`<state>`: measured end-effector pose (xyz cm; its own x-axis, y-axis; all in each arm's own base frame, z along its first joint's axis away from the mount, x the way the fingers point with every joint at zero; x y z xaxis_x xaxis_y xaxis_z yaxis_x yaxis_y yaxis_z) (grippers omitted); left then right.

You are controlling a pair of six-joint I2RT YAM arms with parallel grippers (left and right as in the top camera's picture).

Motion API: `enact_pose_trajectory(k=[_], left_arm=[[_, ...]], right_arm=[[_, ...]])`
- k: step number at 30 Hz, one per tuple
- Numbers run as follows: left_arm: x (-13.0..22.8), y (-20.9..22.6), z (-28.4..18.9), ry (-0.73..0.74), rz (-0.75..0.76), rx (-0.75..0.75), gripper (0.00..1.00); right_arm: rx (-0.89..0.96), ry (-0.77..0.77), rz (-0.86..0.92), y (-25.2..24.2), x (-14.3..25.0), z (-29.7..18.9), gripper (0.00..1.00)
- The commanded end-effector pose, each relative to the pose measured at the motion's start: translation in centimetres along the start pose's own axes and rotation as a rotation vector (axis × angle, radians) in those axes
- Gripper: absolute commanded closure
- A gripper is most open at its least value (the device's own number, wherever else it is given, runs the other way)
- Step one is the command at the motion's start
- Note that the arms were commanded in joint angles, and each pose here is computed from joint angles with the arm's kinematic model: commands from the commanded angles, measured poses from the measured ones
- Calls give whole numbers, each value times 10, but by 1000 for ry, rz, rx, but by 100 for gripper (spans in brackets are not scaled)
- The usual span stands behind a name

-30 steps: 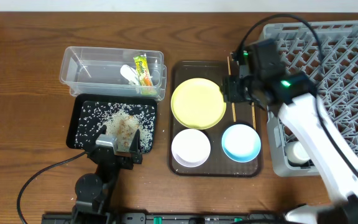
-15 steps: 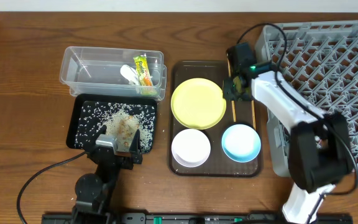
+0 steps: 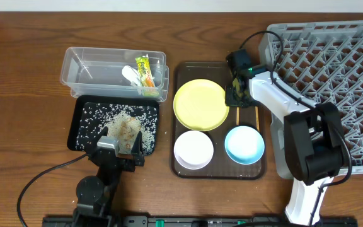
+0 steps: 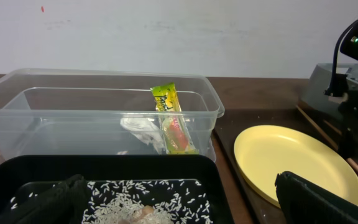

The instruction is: Sort waste into correct bins and load items into the dishwasher rack

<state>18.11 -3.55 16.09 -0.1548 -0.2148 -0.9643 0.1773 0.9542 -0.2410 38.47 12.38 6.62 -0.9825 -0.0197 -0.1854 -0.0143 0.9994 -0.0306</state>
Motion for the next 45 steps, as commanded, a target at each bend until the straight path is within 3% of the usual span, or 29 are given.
enact_pose_trajectory(k=[1, 8, 13, 17, 25, 29, 33, 34, 36, 37, 40, 45], left_arm=[[12, 3, 2, 33, 7, -6, 2], [12, 3, 2, 33, 7, -6, 2], [12, 3, 2, 33, 7, -6, 2], [12, 3, 2, 33, 7, -6, 2], [12, 3, 2, 33, 7, -6, 2], [12, 3, 2, 33, 7, -6, 2], [12, 3, 2, 33, 7, -6, 2], [12, 3, 2, 33, 7, -6, 2], [12, 3, 2, 33, 7, -6, 2], [12, 3, 2, 33, 7, -6, 2], [12, 3, 2, 33, 7, -6, 2], [12, 3, 2, 33, 7, -6, 2]], right_arm=[[-12, -109, 32, -13, -23, -44, 99], [-7, -363, -41, -60, -39, -154, 99], [101, -422, -40, -113, -36, -183, 99], [109, -372, -9, -137, -32, -168, 99], [135, -186, -212, -134, -31, -103, 99], [202, -108, -217, -142, -30, -76, 99], [68, -85, -230, -126, -27, -64, 98], [43, -87, -231, -124, -27, -64, 94], [16, -99, -194, -120, -27, -69, 75], [16, -106, -165, -121, -27, -72, 71], [13, -151, -106, -121, -27, -92, 48], [-93, -261, -134, -99, -21, -141, 44]])
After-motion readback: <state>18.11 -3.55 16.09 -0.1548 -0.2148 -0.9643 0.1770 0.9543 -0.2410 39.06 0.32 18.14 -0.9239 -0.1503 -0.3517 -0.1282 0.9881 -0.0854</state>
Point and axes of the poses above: each gripper's point midway between its finger pads, its own z axis out along the fingers, its own y axis along the line the jaws close on, x = y × z, the point moved 6 cm from there along -z, back along the fingers, and after that the axes turned 7 degrees about -z, right-handed, at the moved point
